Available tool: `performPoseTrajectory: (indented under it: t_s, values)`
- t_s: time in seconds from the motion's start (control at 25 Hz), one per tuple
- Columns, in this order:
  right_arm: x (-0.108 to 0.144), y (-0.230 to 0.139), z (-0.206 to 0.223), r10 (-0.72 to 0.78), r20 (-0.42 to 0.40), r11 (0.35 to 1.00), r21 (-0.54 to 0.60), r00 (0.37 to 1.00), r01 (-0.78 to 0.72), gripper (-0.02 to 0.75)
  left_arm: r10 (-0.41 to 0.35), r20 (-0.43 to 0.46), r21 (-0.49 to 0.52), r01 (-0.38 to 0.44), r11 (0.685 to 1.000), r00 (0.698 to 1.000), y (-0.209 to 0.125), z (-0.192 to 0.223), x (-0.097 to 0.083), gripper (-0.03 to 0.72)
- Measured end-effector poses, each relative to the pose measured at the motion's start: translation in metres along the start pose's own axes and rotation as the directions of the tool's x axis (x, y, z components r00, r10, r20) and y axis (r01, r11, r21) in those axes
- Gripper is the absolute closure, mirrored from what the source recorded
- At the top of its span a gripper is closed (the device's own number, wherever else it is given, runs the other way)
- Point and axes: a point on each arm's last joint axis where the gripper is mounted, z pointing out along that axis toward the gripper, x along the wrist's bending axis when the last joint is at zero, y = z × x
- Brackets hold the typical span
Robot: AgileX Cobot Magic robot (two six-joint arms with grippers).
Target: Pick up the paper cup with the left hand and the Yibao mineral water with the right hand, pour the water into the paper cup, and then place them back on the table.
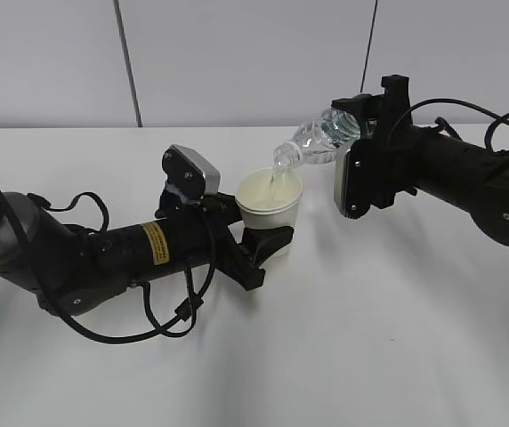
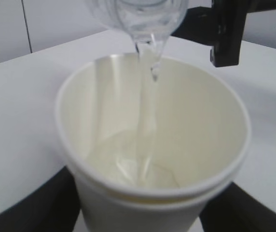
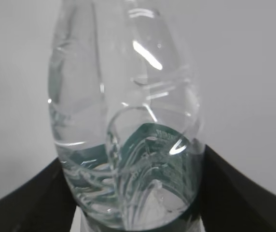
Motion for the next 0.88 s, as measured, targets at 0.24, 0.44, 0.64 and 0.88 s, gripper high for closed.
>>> performPoseTrajectory:
  t_s: [0.24, 0.44, 0.64, 0.88]
  values:
    - [-0.0001, -0.0002, 0.0, 0.002, 0.001, 1.0, 0.002, 1.0, -0.002, 0.236, 0.0, 0.0, 0.001, 0.0, 1.0, 1.0, -0.0001, 0.0, 0.0, 0.248]
    - [-0.0001, -0.0002, 0.0, 0.008, 0.001, 1.0, 0.002, 1.0, -0.008, 0.236, 0.0, 0.0, 0.004, 0.0, 1.0, 1.0, -0.0004, 0.0, 0.0, 0.248]
    - [-0.0001, -0.0002, 0.0, 0.042, 0.001, 0.999, 0.002, 0.999, -0.042, 0.236, 0.0, -0.001, 0.005, 0.0, 1.0, 1.0, -0.0004, 0.0, 0.0001, 0.248]
    - [-0.0001, -0.0003, 0.0, 0.097, 0.001, 0.995, 0.003, 0.995, -0.097, 0.236, 0.0, -0.001, 0.005, 0.0, 1.0, 1.0, -0.0004, 0.0, 0.0001, 0.248]
